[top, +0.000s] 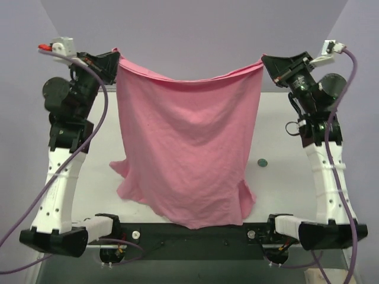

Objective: Pin the brooch onto the clothing

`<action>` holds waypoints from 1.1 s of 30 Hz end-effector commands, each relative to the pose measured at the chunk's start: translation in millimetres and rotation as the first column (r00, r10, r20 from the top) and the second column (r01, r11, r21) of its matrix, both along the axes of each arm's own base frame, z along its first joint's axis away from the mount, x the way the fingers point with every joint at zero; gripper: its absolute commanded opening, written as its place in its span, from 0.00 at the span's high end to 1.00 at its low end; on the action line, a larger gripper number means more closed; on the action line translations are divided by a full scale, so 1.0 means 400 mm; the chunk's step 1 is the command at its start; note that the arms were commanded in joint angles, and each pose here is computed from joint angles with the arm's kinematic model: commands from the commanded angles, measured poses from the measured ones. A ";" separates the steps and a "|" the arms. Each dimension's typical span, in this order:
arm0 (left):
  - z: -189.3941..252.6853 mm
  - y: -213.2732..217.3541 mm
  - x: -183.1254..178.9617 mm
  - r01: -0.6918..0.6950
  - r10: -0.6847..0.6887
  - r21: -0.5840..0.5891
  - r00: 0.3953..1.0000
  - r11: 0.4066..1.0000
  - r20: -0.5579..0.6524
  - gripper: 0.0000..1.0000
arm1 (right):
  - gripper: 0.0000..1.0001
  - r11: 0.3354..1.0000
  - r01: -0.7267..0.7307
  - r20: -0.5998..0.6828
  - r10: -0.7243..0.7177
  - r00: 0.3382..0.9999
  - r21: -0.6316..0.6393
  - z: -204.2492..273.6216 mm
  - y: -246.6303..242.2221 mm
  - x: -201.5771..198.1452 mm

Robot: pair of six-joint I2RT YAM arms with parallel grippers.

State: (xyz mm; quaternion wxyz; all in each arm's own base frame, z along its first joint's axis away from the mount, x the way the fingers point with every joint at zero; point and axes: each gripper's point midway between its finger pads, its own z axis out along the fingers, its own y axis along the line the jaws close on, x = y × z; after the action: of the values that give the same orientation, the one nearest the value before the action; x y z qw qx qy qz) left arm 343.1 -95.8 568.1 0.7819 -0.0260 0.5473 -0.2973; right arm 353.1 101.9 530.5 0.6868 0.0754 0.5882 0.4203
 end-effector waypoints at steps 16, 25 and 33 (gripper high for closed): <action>0.201 0.034 0.388 -0.132 0.125 0.023 0.974 0.991 0.187 1.00 | 1.00 0.989 0.125 0.161 -0.136 0.978 0.074 0.172 -0.021 0.481; 0.301 0.046 0.310 -0.218 0.193 0.036 0.920 0.975 0.341 1.00 | 1.00 0.960 0.271 0.295 -0.281 0.913 0.073 0.306 -0.109 0.374; -0.017 0.084 0.332 -0.289 0.276 0.066 0.948 0.955 0.157 1.00 | 1.00 0.982 0.187 0.144 -0.183 0.972 -0.012 0.069 -0.068 0.435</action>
State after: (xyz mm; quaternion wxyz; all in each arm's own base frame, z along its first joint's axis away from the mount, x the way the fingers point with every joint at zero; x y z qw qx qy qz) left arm 480.8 -83.9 609.5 0.8499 -0.0114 0.4884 -0.1973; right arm 523.4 75.5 586.7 0.7647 0.1086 0.5252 0.3572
